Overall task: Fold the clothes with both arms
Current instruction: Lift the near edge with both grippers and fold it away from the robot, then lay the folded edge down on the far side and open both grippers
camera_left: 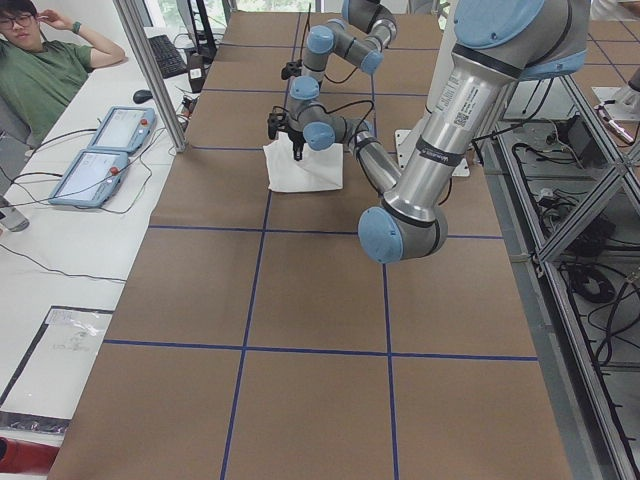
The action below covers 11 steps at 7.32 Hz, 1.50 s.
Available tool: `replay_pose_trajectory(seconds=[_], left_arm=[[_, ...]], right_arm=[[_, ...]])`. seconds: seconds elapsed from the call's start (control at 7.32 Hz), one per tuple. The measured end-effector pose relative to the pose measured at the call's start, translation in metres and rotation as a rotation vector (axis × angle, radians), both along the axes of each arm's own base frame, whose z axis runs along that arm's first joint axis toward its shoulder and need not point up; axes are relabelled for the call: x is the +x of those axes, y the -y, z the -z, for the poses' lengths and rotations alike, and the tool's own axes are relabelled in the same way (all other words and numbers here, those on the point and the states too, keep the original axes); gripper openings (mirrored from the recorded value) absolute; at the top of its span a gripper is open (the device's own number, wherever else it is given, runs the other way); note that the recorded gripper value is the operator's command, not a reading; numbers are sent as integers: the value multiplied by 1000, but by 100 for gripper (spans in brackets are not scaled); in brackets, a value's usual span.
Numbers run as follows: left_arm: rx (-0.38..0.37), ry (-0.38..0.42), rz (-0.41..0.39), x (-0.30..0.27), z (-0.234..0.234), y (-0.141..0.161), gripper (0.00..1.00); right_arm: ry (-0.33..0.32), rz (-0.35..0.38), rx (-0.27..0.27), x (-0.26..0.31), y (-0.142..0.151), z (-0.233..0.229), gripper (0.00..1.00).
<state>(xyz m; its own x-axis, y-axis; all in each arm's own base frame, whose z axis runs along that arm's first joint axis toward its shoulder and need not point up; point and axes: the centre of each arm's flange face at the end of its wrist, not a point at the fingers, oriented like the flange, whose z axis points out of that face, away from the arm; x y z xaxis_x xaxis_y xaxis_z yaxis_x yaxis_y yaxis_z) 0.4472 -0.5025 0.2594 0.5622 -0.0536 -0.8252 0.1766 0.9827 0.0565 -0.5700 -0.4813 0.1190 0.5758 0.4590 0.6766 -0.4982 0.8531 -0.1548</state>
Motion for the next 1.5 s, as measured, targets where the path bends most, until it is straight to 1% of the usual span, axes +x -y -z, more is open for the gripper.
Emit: replay_pose_trajectory(seconds=[0.14,0.27,0.41,0.55,0.82,1.09,1.37,1.5], left_arm=[[2,21,9,16,-8,16,0],[20,34,7,24,-15,27,0],[41,44,6,23,-21,37,64],[54,49,10,17,-23,46,100],[76,55,9,5,-25,55,100],[124,69,-23,-5,-29,58,100],[147,78,-46,-9,-36,56,100],[147,79,-48,-9,-38,55,100]], right_arm=[[-20,7,11,-13,19,-8,0],[-40,16,21,-18,33,-14,0],[-57,24,31,-19,44,-18,52],[-68,31,40,-19,50,-21,100],[-85,53,63,-17,57,-23,100],[-85,66,75,-17,58,-19,100],[-101,83,72,-34,54,-31,100],[-97,87,82,-44,55,-41,100]])
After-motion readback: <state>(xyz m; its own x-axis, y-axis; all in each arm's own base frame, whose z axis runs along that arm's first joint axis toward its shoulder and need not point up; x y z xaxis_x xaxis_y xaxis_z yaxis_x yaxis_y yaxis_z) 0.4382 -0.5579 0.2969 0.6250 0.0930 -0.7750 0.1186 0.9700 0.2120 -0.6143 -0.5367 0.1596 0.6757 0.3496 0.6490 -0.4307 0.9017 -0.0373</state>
